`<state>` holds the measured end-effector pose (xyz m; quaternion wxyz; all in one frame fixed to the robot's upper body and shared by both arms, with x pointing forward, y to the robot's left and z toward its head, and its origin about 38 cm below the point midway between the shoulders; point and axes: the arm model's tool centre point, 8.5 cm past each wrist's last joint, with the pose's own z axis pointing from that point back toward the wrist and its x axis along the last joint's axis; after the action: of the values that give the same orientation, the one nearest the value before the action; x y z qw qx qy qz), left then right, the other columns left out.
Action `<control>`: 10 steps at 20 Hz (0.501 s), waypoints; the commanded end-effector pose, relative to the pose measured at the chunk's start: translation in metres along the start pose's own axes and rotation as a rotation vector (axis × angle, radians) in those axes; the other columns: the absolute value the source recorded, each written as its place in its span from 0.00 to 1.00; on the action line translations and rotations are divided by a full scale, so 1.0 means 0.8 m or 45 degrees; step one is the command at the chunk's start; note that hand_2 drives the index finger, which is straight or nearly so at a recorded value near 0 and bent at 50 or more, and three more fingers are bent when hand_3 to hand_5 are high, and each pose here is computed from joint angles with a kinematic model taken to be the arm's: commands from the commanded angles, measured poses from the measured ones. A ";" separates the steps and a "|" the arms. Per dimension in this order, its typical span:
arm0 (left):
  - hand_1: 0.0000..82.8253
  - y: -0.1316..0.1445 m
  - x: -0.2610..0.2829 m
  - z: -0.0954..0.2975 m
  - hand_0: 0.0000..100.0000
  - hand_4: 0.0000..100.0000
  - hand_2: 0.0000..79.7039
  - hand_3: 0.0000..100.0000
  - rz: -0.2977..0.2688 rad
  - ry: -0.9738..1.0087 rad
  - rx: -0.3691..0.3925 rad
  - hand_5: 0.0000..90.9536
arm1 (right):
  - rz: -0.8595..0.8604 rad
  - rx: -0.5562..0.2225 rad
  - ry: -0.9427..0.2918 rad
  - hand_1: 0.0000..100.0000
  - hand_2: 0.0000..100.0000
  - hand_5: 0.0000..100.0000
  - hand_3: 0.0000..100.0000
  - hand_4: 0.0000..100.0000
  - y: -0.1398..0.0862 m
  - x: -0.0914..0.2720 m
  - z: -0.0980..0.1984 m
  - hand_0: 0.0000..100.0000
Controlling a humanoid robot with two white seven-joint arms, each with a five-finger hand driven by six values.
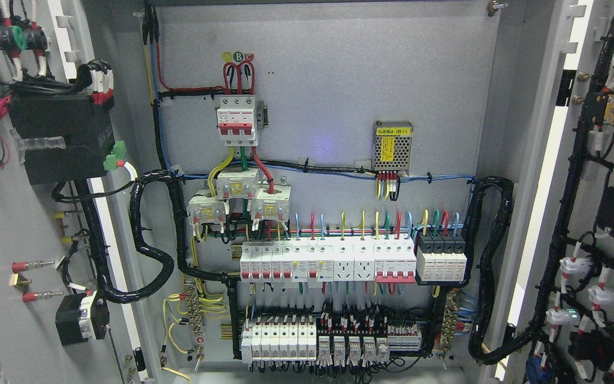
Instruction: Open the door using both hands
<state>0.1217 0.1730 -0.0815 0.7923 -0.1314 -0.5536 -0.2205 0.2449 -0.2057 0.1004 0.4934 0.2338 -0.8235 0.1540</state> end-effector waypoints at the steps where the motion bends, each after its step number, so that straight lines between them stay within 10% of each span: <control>1: 0.00 -0.007 0.139 0.001 0.00 0.04 0.00 0.00 -0.125 -0.471 -0.057 0.00 | 0.142 0.022 -0.035 0.00 0.00 0.00 0.00 0.00 -0.036 0.036 0.018 0.00; 10: 0.00 0.005 0.189 0.021 0.00 0.04 0.00 0.00 -0.224 -0.786 -0.037 0.00 | 0.236 0.070 -0.098 0.00 0.00 0.00 0.00 0.00 -0.053 0.072 0.011 0.00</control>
<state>0.1441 0.1571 0.0033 0.6538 -0.1495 -0.7028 -0.2370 0.2361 -0.2364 0.1185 0.4681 0.2037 -0.8407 0.1808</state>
